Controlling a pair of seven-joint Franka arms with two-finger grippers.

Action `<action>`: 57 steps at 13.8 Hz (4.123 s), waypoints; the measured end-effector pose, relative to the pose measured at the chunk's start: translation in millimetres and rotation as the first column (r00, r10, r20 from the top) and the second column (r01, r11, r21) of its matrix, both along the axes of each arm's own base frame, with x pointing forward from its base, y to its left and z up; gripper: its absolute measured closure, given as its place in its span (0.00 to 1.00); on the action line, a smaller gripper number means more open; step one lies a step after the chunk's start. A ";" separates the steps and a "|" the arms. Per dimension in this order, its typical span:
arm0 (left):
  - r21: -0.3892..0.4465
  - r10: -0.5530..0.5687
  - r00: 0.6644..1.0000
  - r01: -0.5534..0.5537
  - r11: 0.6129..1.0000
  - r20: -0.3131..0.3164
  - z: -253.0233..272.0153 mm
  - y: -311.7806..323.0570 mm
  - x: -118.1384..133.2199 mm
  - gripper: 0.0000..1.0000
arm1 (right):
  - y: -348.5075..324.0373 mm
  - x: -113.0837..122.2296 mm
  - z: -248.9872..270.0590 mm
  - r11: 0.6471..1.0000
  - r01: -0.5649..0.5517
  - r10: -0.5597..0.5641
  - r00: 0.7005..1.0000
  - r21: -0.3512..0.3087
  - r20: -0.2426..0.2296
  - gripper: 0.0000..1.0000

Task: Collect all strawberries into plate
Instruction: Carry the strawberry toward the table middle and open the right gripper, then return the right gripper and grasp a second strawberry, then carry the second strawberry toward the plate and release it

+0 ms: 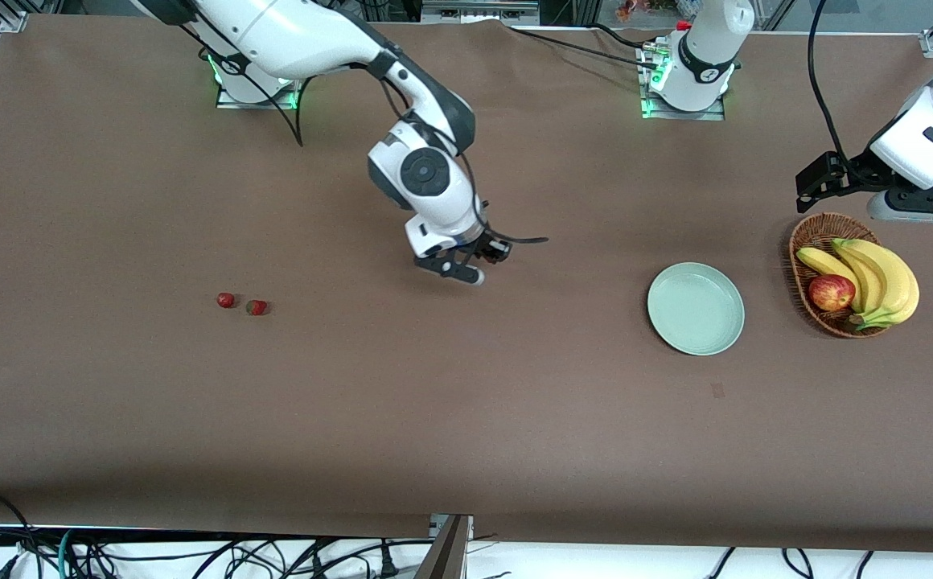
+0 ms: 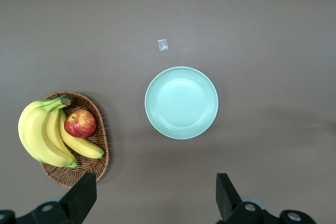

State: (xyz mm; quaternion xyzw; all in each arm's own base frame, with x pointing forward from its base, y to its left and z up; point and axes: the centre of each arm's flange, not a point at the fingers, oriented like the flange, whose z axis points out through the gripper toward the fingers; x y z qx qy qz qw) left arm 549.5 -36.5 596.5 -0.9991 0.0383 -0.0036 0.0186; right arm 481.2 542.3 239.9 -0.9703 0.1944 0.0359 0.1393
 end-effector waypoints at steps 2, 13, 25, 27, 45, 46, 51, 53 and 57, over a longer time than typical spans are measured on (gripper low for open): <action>0.000 0.000 1.000 0.000 1.000 0.000 0.0 0.0 0.0 0.00 | 25.8 -20.4 -17.6 0.999 0.026 -0.026 1.000 0.041 0.005 0.68; 0.000 0.000 1.000 0.000 1.000 0.000 0.0 -0.1 0.0 0.00 | -25.1 58.1 21.3 0.986 -0.140 0.145 0.988 -0.089 0.056 0.00; 0.000 -0.001 1.000 0.001 1.000 0.000 0.0 -0.7 0.0 0.00 | -372.4 194.2 17.6 0.811 -0.555 0.519 0.829 -0.184 -0.208 0.00; 0.000 -0.001 1.000 0.001 1.000 0.000 0.0 -0.7 0.0 0.00 | -392.9 191.8 5.2 0.806 -0.563 0.519 0.821 -0.186 -0.237 0.00; 0.000 -0.001 1.000 0.001 1.000 0.000 0.0 -0.7 0.0 0.00 | -422.5 136.9 -62.2 0.784 -0.562 0.534 0.827 -0.261 -0.177 0.00; 0.000 -0.001 1.000 0.001 1.000 0.000 0.0 -0.7 0.0 0.00 | -422.6 136.5 -62.8 0.784 -0.562 0.534 0.827 -0.261 -0.177 0.00; 0.000 -0.001 1.000 0.001 1.000 0.000 0.0 -0.7 0.0 0.00 | -423.0 134.1 -64.6 0.784 -0.564 0.534 0.826 -0.259 -0.182 0.13; 0.000 -0.001 1.000 0.001 1.000 0.000 0.0 -0.7 0.0 0.00 | -423.9 134.7 -63.8 0.785 -0.562 0.533 0.827 -0.261 -0.179 0.37; 0.000 -0.001 1.000 0.001 1.000 0.000 0.0 -0.7 0.0 0.00 | -426.1 135.7 -61.7 0.786 -0.559 0.530 0.829 -0.265 -0.177 0.67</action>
